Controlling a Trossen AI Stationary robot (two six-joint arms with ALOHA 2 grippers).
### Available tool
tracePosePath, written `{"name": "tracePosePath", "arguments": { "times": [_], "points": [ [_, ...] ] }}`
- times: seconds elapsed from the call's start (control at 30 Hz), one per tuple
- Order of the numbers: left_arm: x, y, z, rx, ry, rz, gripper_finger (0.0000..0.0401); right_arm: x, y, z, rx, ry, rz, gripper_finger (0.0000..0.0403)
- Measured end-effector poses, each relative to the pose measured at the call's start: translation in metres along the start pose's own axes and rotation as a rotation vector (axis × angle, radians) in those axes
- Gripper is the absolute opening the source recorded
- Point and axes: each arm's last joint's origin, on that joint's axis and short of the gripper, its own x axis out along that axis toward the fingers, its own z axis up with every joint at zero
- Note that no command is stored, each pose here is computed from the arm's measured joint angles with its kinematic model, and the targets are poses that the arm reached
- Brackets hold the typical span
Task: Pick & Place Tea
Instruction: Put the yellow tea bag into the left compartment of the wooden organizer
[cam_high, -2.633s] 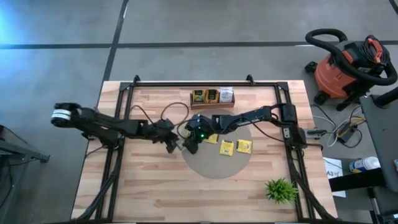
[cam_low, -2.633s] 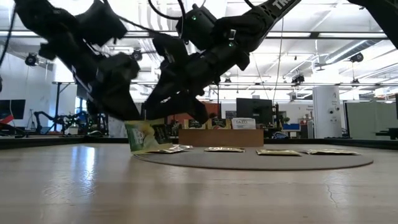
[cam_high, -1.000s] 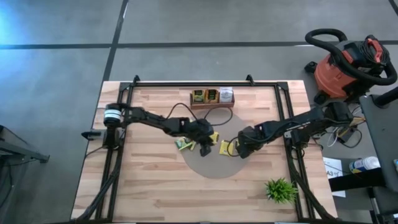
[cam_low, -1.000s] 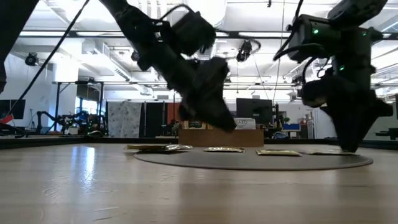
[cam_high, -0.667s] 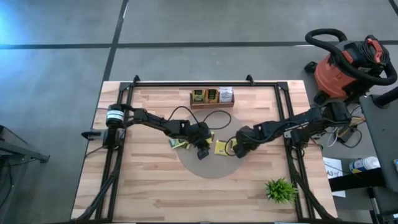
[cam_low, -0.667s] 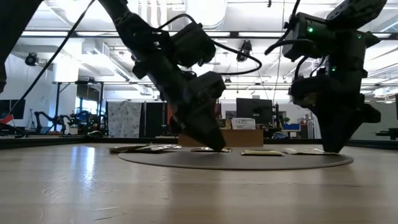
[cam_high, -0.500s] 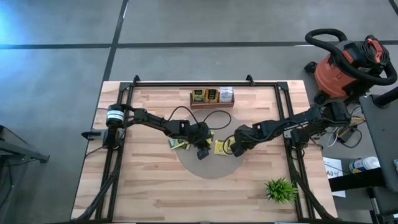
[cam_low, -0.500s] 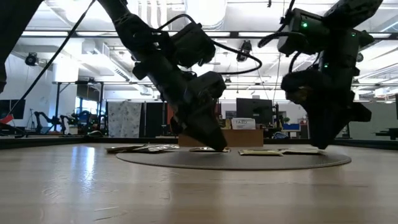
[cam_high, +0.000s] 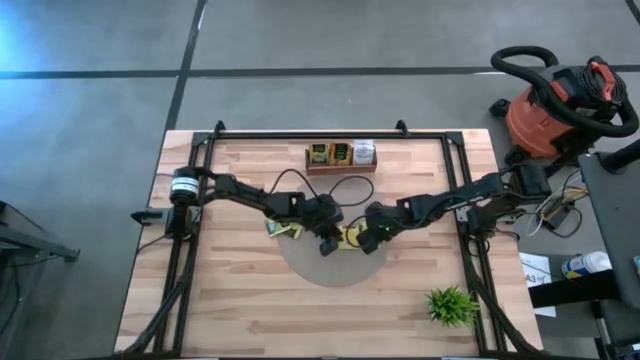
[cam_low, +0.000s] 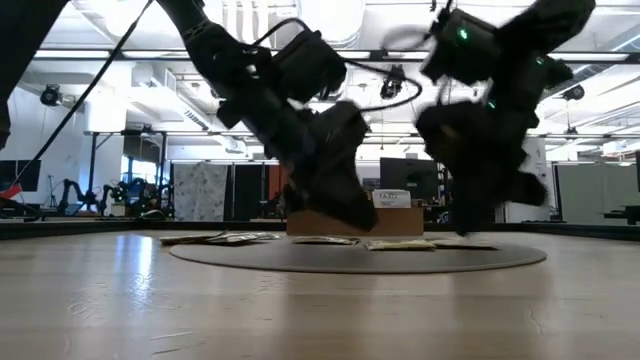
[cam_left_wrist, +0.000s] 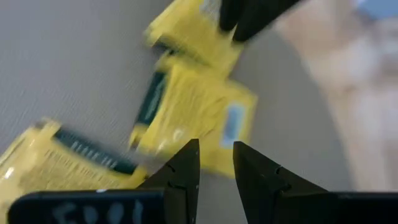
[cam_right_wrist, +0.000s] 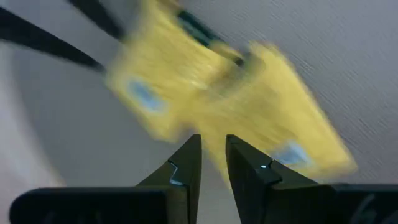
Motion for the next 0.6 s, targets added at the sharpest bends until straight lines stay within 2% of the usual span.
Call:
{"name": "tracePosePath", "arguments": {
  "times": [0.07,0.17,0.27,0.43,0.6],
  "points": [
    [-0.003,-0.005,0.009,0.003,-0.024,-0.04,0.0092,-0.008,0.012,0.006,-0.064,-0.046,0.07,0.0072],
    [-0.007,-0.01,0.02,0.014,-0.065,-0.066,0.0092,-0.02,0.02,0.01,-0.134,-0.099,0.108,0.0072],
    [-0.008,-0.013,0.027,0.023,-0.111,-0.084,0.0092,-0.026,0.017,0.01,-0.139,-0.141,0.057,0.0072],
    [-0.008,-0.015,0.031,0.036,-0.156,-0.117,0.0092,-0.026,-0.004,0.002,-0.082,-0.099,-0.162,0.0072],
    [0.008,-0.017,0.026,0.014,-0.122,-0.221,0.0092,-0.025,-0.006,0.001,-0.108,-0.11,-0.176,0.0072]
  ]
}}
